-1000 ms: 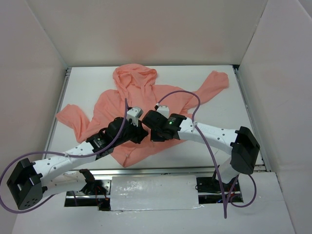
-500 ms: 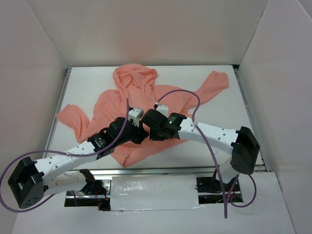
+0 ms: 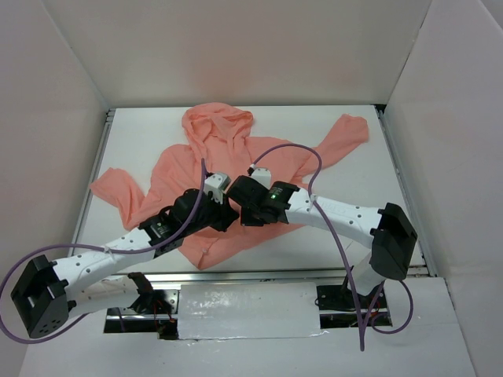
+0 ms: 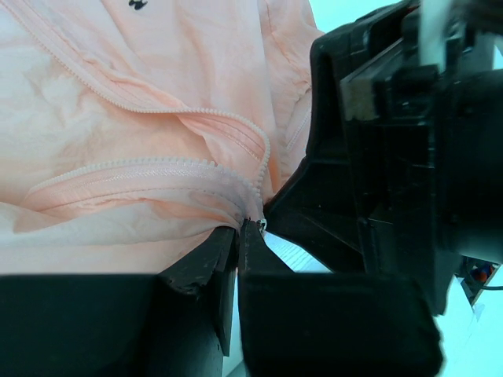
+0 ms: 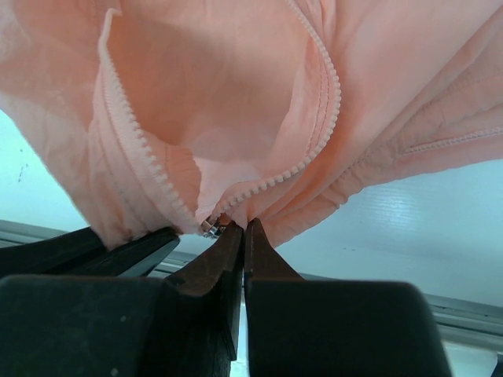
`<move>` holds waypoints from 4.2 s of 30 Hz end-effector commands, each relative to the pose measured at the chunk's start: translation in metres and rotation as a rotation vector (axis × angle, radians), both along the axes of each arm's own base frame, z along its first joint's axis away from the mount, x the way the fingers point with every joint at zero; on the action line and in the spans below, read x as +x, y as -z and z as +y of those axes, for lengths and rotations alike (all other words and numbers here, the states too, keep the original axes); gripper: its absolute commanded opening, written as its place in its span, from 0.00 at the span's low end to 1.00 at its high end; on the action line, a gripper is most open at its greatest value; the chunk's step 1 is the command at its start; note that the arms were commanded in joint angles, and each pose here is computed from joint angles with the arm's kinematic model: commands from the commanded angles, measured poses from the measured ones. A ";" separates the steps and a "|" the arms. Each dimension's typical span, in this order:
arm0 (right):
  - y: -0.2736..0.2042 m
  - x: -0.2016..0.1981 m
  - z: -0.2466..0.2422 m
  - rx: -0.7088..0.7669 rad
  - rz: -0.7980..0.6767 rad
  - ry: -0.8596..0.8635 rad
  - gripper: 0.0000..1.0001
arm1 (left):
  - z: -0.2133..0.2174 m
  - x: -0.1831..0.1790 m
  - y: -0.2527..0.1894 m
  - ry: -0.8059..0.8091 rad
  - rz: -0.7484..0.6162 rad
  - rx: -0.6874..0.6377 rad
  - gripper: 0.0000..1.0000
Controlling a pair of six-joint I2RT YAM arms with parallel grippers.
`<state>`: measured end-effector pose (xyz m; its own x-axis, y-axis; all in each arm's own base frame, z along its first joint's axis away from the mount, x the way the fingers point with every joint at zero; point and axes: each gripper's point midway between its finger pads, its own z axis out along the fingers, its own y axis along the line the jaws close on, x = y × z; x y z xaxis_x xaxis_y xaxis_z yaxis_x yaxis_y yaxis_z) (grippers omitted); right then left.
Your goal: Zip up the jacket
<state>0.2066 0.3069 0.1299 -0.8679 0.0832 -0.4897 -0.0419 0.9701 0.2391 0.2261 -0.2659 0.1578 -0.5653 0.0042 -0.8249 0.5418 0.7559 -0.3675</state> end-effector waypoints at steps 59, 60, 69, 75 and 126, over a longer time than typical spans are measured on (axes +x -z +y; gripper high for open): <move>0.079 -0.048 0.004 -0.016 0.162 -0.151 0.00 | 0.118 0.015 0.006 -0.715 0.081 0.096 0.00; 0.083 -0.057 0.004 -0.024 0.176 -0.171 0.00 | 0.120 0.012 0.002 -0.711 0.075 0.076 0.00; 0.103 -0.090 0.004 -0.120 0.229 -0.293 0.23 | 0.128 0.000 0.006 -0.675 0.087 0.096 0.00; 0.082 -0.080 0.004 -0.104 0.152 -0.311 0.37 | 0.119 -0.004 0.014 -0.610 0.107 0.112 0.00; 0.116 -0.084 0.020 -0.154 0.076 -0.678 0.32 | 0.106 -0.016 0.015 -0.469 0.107 0.101 0.00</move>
<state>0.1144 0.3166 0.0145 -0.7321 -0.5812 -0.3554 -0.6554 0.7431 0.1349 0.2067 -0.1573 0.1401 -0.6201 -0.2033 -0.7577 0.0757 0.9458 -0.3157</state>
